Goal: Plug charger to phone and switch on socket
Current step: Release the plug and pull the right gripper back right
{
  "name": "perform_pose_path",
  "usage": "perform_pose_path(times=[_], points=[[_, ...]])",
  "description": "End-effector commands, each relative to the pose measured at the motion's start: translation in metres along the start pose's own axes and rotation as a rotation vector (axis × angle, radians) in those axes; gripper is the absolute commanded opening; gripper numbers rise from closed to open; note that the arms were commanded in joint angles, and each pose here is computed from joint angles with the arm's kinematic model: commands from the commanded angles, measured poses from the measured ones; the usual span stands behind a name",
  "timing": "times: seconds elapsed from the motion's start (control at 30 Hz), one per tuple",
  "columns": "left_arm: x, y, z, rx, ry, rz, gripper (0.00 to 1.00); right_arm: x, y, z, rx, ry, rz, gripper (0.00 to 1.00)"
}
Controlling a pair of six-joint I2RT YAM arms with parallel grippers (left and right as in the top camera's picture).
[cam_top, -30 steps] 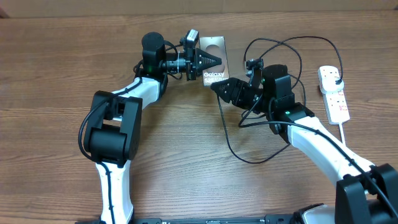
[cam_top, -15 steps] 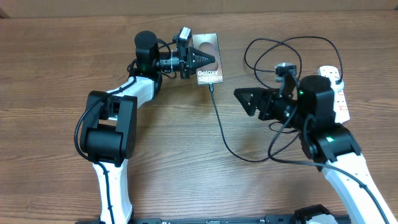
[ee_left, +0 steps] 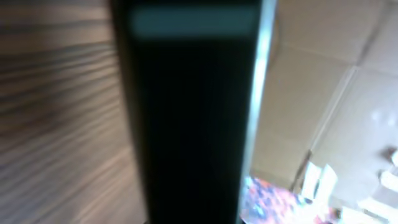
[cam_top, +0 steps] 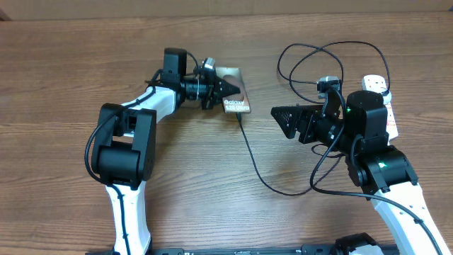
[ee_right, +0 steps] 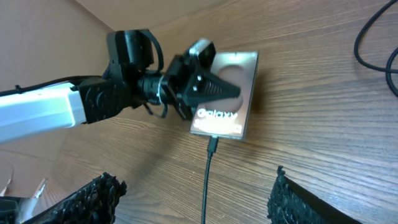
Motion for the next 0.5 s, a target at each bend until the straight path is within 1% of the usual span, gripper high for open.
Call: perform_pose_path(times=[0.0,0.13,0.17,0.27,0.37,0.47], points=[[-0.004,0.008,0.012,0.124,-0.098,0.091,0.05,-0.005,0.000,0.006,-0.036,-0.027,-0.012,0.79],[-0.006,0.025,0.015,0.110,-0.133,0.173,0.08,-0.005,-0.003,0.006,-0.060,-0.030,-0.034,0.80],[-0.006,0.027,0.015,0.118,-0.135,0.182,0.11,-0.005,-0.005,0.006,-0.058,-0.030,-0.049,0.82],[-0.008,0.034,0.016,0.113,-0.153,0.218,0.19,-0.005,-0.012,0.004,-0.050,-0.025,-0.093,0.84],[-0.011,0.044,0.018,0.092,-0.179,0.270,0.35,-0.006,-0.017,0.002,-0.052,-0.018,-0.119,0.85],[-0.014,0.055,0.019,0.059,-0.203,0.326,0.41,-0.007,-0.020,0.002,-0.058,-0.016,-0.132,0.85]])
Point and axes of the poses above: each gripper's point midway between its finger pads, its own x axis out along the fingers, its own y axis along the line the jaws close on, z = x × y, the point moved 2 cm from there along -x, back along the fingers, and after that the axes turned 6 degrees about -x, right-handed, at the moved point
